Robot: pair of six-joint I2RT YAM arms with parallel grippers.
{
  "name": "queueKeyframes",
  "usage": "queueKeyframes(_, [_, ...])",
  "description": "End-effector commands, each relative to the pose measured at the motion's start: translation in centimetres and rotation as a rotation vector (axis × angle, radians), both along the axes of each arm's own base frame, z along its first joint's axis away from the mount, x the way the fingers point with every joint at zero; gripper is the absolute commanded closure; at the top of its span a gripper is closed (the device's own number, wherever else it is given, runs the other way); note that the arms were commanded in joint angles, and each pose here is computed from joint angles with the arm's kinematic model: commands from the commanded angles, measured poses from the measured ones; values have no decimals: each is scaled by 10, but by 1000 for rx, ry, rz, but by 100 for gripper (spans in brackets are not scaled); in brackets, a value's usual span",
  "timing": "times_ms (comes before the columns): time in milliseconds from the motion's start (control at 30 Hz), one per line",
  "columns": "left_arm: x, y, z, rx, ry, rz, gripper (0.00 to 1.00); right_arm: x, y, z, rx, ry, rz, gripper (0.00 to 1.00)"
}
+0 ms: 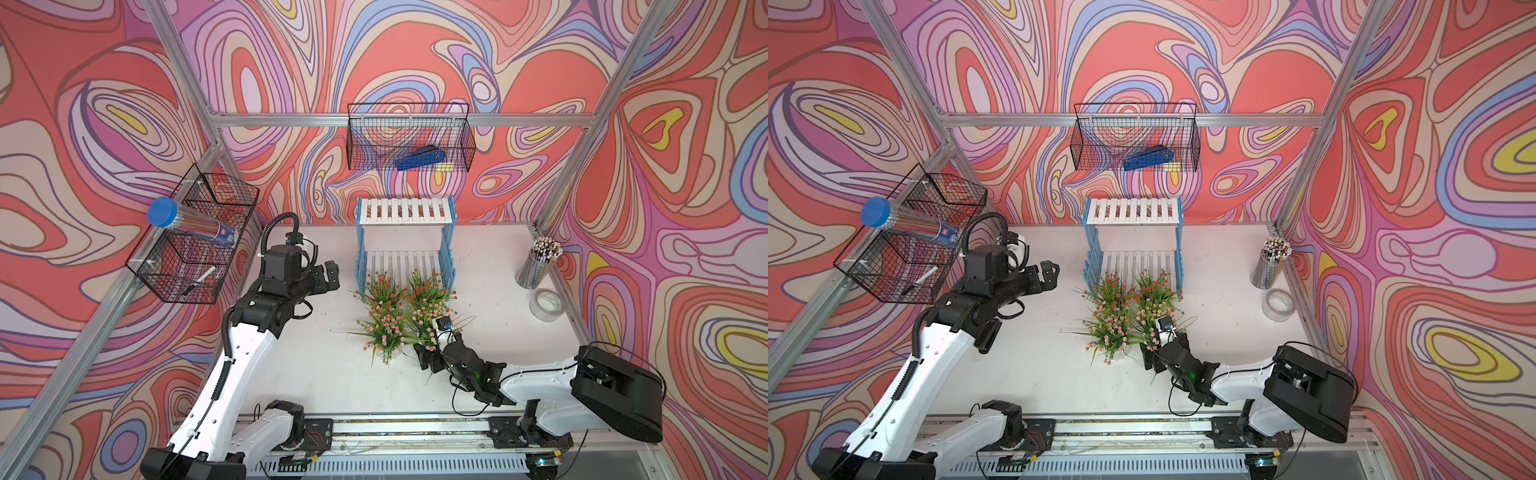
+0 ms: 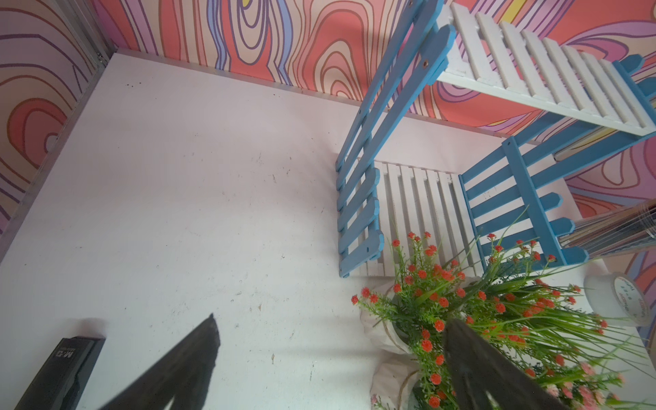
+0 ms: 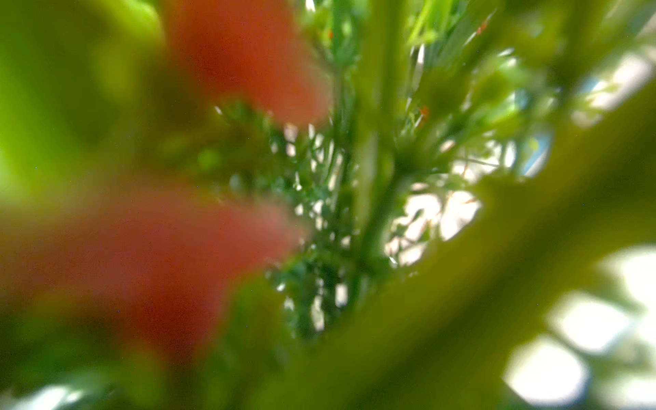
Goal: Place the baby's breath potted plants on the rack by color
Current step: Pick up the baby's breath potted plant from the center of the board, then place the baby's breath potted plant on the rack.
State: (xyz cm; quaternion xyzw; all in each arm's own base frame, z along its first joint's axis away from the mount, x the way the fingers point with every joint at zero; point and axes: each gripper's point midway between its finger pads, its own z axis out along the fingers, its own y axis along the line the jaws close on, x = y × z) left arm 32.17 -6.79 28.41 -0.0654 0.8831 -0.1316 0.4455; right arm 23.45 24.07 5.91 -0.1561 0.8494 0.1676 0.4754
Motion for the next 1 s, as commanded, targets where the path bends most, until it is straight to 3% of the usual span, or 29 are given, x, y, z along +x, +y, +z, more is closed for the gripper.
queueKeyframes(0, [-8,-1,-1,-17,10,3,0,-2,-9,1,-26,13,-16,54])
queueKeyframes(600, [-11,-7,-2,-38,-4,-29,0,11,-15,167,-36,-118,-55,59])
queueKeyframes(800, [-13,-11,-3,-62,5,-45,0,42,9,243,-70,-180,-15,63])
queueKeyframes(967, [-13,-16,-2,-88,10,-62,0,96,19,299,-33,-193,-2,63])
